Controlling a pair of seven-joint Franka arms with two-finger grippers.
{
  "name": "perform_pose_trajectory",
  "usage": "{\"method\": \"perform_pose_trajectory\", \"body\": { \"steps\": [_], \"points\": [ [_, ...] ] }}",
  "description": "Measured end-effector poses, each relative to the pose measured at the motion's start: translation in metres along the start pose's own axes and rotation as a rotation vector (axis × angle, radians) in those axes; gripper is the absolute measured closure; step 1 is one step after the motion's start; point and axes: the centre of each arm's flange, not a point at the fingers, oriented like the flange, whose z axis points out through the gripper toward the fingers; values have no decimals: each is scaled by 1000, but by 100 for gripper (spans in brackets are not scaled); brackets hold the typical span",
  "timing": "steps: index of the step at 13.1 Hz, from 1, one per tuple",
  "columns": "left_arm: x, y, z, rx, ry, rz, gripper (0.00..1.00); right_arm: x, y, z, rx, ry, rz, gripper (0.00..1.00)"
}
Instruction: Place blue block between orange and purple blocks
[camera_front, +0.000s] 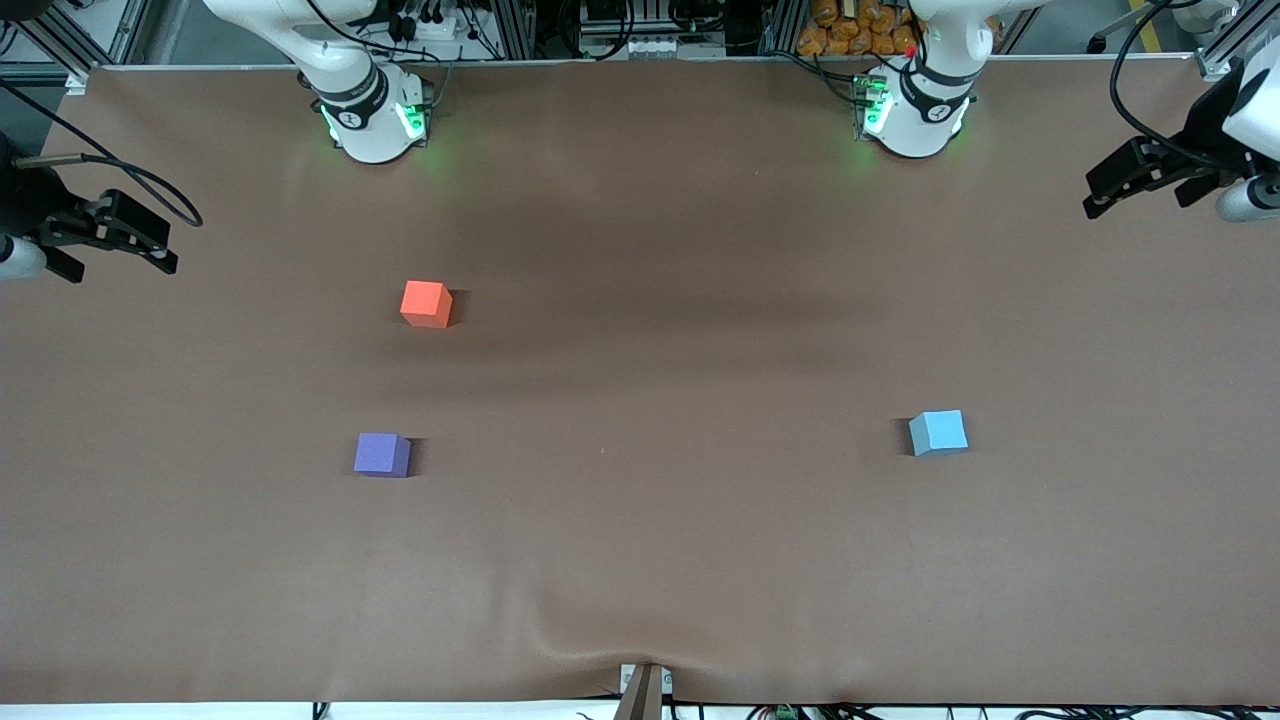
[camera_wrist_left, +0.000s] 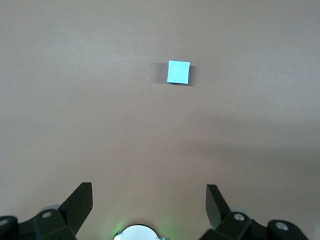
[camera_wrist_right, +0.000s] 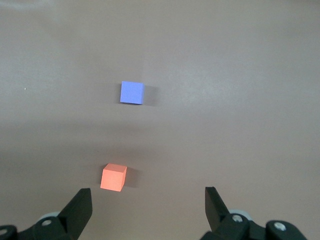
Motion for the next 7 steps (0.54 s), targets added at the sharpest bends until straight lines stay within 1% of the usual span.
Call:
{"method": "perform_pose_trajectory", "body": {
  "steps": [4, 7],
  "points": [
    [3, -1, 2, 0, 1, 0, 0, -2, 1, -14, -2, 25, 1, 0],
    [5, -2, 3, 0, -2, -1, 0, -7, -1, -14, 0, -3, -1, 0]
  ]
}}
